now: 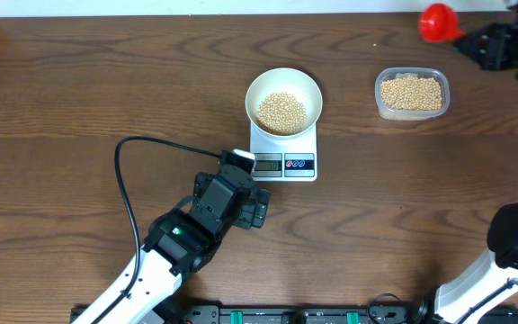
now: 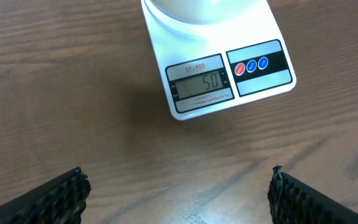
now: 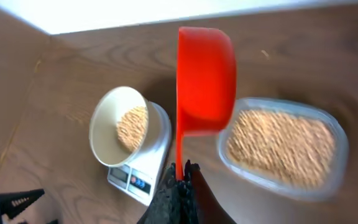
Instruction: Scoop item into bowl and weigh 50g on scale
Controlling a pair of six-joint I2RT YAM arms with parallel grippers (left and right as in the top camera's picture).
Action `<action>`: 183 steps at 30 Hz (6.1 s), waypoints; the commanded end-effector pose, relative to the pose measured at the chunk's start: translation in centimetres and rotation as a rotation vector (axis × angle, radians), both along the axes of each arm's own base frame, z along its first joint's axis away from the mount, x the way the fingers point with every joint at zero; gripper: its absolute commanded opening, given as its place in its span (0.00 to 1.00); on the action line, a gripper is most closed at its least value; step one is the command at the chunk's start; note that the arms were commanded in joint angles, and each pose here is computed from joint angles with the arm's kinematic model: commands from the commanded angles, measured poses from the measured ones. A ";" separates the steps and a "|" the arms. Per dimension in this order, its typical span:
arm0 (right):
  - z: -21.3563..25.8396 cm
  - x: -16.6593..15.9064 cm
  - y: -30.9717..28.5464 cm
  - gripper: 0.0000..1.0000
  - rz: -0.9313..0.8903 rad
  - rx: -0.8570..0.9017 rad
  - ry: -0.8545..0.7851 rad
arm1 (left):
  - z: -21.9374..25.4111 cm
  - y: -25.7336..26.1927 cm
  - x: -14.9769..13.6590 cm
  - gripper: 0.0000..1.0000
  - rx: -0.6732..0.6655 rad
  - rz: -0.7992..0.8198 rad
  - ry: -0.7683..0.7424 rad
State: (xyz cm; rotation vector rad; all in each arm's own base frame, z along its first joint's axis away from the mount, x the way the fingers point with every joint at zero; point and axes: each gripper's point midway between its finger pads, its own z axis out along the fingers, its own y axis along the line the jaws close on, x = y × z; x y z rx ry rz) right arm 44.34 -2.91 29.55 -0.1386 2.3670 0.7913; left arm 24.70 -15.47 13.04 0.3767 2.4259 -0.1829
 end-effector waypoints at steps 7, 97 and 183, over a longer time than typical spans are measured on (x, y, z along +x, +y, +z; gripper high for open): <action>-5.5 -1.9 -3.7 0.01 -0.327 -0.208 0.334 | 0.1 0.2 0.2 0.94 0.010 0.011 -0.011; -7.2 -6.7 -1.9 0.99 -0.342 0.068 0.208 | 0.1 0.2 0.2 0.94 0.010 0.011 -0.011; -14.9 -18.7 1.8 0.99 -0.436 -0.509 -0.738 | 0.1 0.2 0.2 0.94 0.010 0.011 -0.011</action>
